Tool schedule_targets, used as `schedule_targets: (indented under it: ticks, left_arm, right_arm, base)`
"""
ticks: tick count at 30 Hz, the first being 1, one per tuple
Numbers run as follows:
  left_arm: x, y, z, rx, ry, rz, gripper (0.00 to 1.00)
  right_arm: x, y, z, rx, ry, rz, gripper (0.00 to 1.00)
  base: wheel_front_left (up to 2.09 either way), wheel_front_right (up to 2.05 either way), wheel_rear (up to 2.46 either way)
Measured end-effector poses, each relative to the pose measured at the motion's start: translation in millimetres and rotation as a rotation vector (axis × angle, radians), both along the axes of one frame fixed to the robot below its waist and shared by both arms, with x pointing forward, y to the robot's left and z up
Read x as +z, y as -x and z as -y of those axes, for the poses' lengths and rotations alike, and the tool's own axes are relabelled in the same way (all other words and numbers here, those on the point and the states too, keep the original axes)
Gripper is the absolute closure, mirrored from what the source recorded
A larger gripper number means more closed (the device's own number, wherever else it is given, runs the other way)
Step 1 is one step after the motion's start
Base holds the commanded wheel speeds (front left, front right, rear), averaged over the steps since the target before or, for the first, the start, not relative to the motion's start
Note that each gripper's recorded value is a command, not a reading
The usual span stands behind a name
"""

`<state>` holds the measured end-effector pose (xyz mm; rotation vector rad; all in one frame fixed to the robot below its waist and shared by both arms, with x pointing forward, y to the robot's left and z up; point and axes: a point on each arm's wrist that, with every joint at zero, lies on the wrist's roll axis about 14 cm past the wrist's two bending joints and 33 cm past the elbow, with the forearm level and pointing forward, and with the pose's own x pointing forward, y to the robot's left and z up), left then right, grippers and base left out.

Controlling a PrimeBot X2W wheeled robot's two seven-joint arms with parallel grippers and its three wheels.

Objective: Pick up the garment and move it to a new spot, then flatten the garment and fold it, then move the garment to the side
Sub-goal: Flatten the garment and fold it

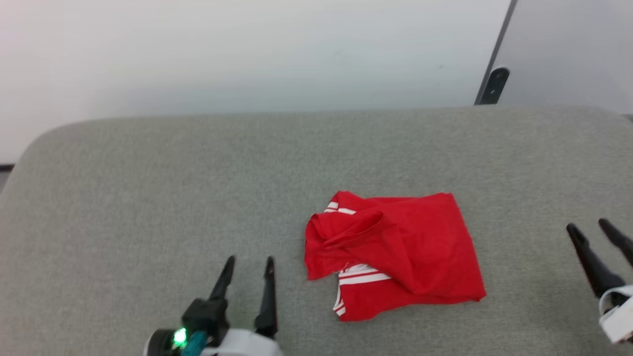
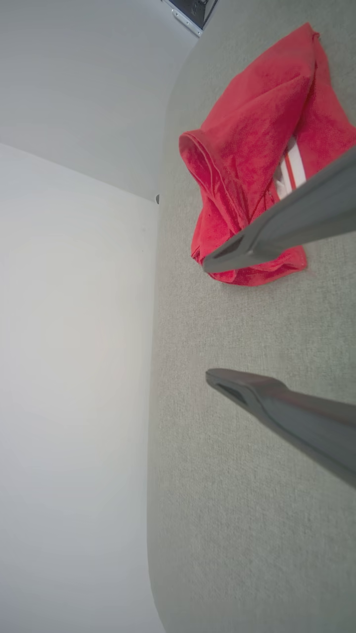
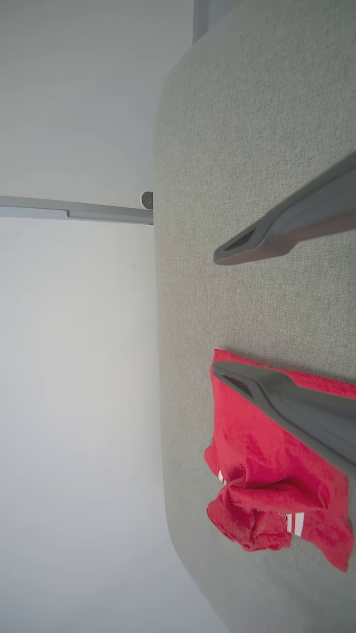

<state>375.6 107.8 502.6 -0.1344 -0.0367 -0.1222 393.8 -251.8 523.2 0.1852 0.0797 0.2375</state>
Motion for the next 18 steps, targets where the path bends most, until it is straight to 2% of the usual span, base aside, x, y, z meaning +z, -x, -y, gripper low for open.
schedule_targets:
  ticks: [11, 18]
  left_arm:
    - [3.6, 36.6, -28.5, 0.051, -0.05, 0.018, 0.0]
    - [9.5, 55.2, -46.3, 0.092, -0.061, 0.019, 0.0]
  right_arm:
    - [12.4, 43.9, -11.4, -0.053, -0.09, 0.106, 0.0]
    - [21.2, 59.6, -17.3, -0.079, -0.122, 0.151, 0.0]
  base:
    - [0.0, 0.0, 0.0]
    - [0.0, 0.0, 0.0]
